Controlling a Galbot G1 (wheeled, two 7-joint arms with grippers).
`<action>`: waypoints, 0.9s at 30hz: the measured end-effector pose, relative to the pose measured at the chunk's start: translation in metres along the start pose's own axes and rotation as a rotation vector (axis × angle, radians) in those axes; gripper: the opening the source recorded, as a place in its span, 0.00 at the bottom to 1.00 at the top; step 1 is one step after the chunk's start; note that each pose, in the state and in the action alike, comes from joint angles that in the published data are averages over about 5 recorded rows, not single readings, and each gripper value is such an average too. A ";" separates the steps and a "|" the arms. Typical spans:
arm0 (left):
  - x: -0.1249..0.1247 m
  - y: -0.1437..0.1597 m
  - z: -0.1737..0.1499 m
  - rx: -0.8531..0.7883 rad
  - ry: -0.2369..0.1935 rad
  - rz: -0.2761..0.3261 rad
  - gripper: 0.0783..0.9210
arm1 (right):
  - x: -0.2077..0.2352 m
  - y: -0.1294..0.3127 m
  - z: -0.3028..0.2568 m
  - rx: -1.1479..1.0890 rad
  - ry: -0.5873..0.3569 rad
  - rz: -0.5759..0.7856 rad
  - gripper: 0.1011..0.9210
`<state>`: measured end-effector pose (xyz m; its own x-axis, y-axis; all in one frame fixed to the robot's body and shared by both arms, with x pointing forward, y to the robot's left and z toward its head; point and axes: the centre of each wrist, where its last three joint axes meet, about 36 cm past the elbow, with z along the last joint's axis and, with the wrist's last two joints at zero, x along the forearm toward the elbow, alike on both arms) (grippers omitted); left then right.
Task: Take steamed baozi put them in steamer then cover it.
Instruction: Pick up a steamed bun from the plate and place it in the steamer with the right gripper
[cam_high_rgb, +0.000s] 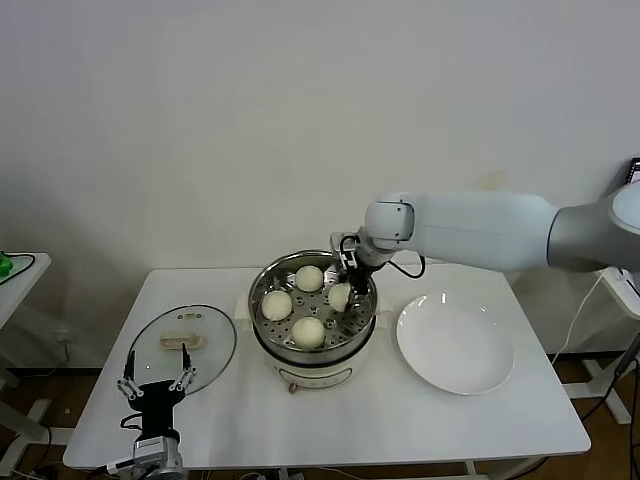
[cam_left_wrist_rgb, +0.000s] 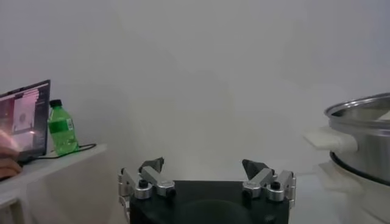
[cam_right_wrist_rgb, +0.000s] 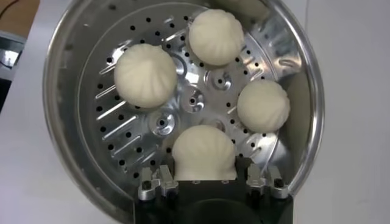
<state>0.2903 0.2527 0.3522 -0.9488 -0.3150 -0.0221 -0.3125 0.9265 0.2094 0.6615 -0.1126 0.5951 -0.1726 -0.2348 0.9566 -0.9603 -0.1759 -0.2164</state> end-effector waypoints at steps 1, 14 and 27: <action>0.000 0.000 0.000 0.000 -0.001 -0.001 0.88 | -0.001 0.000 0.000 -0.003 0.002 -0.001 0.61; -0.003 -0.001 0.002 0.004 -0.001 -0.003 0.88 | -0.011 -0.001 -0.006 -0.004 0.015 -0.010 0.61; -0.003 0.000 0.003 0.005 0.002 -0.005 0.88 | -0.014 -0.003 -0.011 0.004 0.022 -0.017 0.61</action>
<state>0.2932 0.2543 0.3492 -0.9473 -0.3196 -0.0211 -0.3170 0.9262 0.2041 0.6641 -0.0982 0.5839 -0.1607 -0.2106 0.9643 -0.9624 -0.1834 -0.2005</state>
